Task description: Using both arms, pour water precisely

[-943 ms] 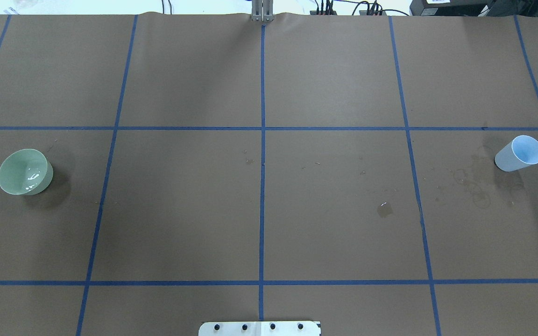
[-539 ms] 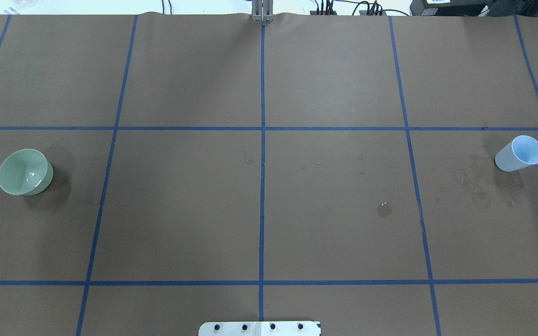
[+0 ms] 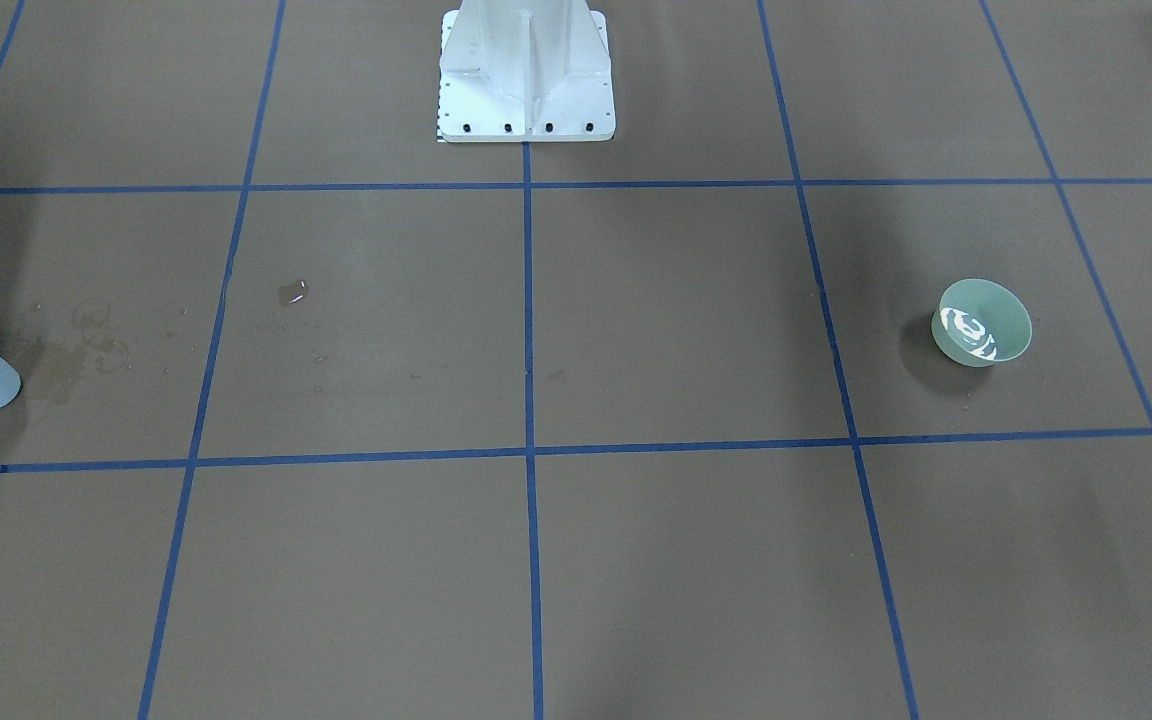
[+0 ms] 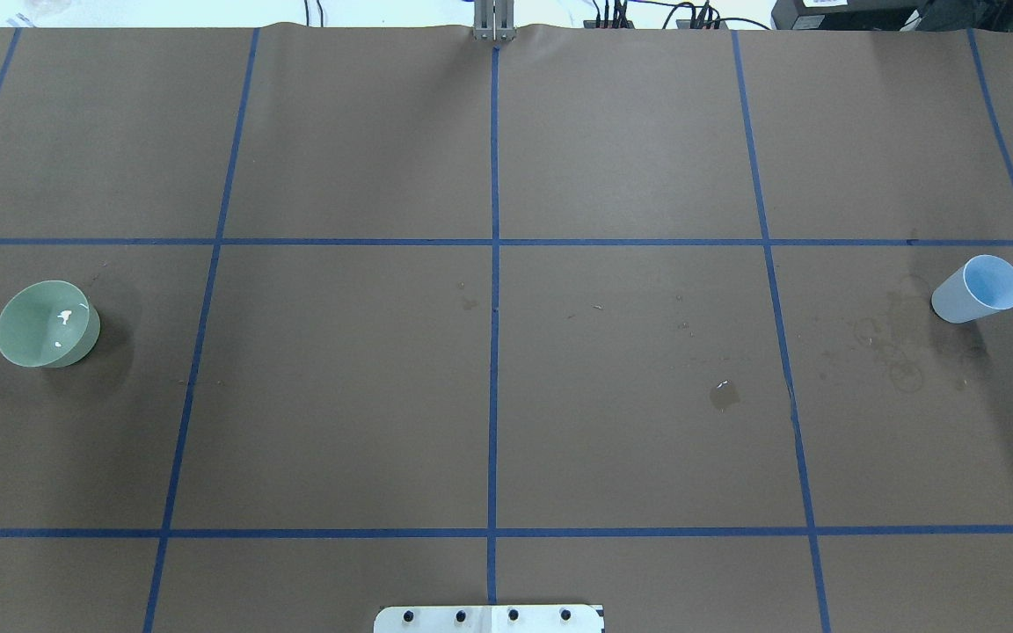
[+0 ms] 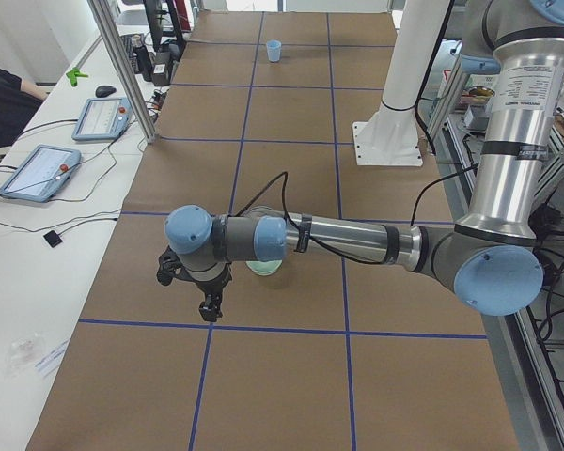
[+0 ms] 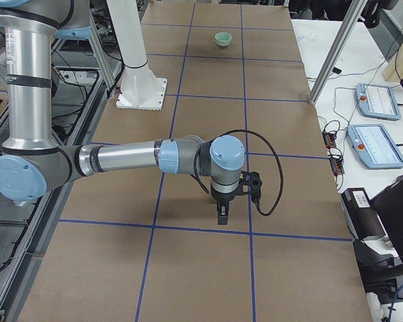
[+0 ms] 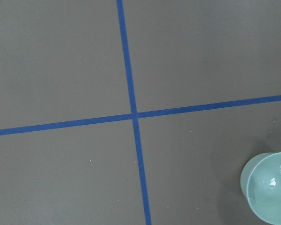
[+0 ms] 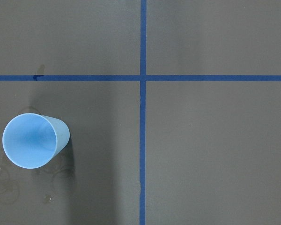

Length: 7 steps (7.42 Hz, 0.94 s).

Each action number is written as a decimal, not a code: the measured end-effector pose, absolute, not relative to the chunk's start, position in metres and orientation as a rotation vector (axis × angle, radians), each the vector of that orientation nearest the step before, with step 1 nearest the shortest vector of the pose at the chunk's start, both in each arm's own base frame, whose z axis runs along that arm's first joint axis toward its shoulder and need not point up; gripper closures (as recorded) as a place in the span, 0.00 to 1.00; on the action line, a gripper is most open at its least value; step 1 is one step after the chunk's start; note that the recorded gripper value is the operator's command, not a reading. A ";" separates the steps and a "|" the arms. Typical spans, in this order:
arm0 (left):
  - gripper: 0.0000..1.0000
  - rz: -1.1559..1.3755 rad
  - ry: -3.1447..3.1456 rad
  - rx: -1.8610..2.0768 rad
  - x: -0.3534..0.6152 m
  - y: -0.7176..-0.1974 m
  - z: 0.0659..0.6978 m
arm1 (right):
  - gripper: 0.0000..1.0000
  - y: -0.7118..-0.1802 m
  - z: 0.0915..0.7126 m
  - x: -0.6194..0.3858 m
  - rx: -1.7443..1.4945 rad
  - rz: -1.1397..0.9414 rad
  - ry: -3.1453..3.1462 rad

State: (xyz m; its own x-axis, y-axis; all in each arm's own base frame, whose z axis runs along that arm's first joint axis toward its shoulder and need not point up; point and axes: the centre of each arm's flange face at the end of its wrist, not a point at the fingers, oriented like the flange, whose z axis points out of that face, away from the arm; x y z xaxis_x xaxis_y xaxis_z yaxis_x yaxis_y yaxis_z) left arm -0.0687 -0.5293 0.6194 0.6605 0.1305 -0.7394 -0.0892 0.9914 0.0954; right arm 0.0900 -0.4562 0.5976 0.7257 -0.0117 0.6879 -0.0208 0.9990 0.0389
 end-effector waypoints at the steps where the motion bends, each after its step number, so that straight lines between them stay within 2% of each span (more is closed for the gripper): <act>1: 0.00 0.130 0.837 0.071 -0.071 -0.518 0.630 | 0.01 -0.457 0.603 0.090 0.047 0.004 -0.755; 3: 0.00 0.152 0.825 0.122 -0.070 -0.503 0.643 | 0.01 -0.454 0.613 0.090 0.032 0.012 -0.756; 7: 0.00 0.082 0.777 0.114 -0.059 -0.508 0.629 | 0.01 -0.446 0.626 0.089 -0.005 0.052 -0.756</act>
